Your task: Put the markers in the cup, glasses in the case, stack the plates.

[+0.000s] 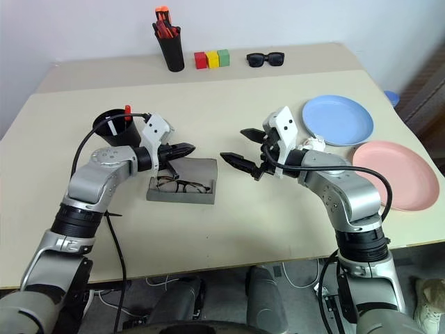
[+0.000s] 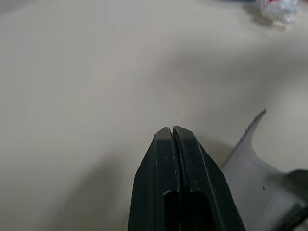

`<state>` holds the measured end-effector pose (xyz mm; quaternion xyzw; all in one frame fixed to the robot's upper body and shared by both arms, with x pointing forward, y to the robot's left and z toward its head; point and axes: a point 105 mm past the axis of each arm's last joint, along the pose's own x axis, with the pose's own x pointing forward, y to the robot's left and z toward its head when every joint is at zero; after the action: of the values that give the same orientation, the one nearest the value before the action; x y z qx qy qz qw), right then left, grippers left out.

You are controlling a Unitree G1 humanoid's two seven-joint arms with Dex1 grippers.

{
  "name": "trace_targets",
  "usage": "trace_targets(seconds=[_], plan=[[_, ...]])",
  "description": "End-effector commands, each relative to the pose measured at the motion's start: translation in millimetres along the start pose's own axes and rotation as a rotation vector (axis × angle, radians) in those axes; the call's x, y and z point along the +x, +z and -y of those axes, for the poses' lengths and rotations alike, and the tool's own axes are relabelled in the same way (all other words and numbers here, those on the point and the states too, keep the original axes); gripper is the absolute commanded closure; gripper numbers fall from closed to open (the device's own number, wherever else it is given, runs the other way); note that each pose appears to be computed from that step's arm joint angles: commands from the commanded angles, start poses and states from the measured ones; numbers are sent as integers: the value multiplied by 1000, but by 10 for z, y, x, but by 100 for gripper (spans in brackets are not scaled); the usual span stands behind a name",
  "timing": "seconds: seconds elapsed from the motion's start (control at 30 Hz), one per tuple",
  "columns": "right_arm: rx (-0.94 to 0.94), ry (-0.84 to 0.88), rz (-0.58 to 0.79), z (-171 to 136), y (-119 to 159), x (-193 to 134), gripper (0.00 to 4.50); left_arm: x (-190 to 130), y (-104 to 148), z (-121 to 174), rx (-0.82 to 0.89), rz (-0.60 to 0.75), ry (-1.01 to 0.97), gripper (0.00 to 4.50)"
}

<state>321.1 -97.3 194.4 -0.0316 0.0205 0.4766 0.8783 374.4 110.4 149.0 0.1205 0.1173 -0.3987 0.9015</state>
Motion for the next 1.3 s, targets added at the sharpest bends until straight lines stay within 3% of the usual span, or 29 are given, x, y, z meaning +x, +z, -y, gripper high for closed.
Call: trace_targets(seconds=[0.03,0.3,0.77,0.87,1.0,1.1,1.3], plan=[[-52,17,50,-81,136,13,0,-27,101,-47,-12,-17,21,449],[-68,1,52,-68,136,19,0,-233,-113,213,-97,-201,-146,449],[-87,5,43,-70,110,33,0,-653,-224,386,-71,-301,-158,449],[-91,7,45,-63,119,42,0,-688,-211,347,-87,-257,-127,449],[-97,-24,47,14,119,29,0,-646,113,257,-92,-37,-101,449],[-109,-108,62,195,175,-42,0,-697,395,195,-81,149,-104,313],[-148,-296,-24,604,100,-416,0,-863,585,139,-4,301,-165,5]])
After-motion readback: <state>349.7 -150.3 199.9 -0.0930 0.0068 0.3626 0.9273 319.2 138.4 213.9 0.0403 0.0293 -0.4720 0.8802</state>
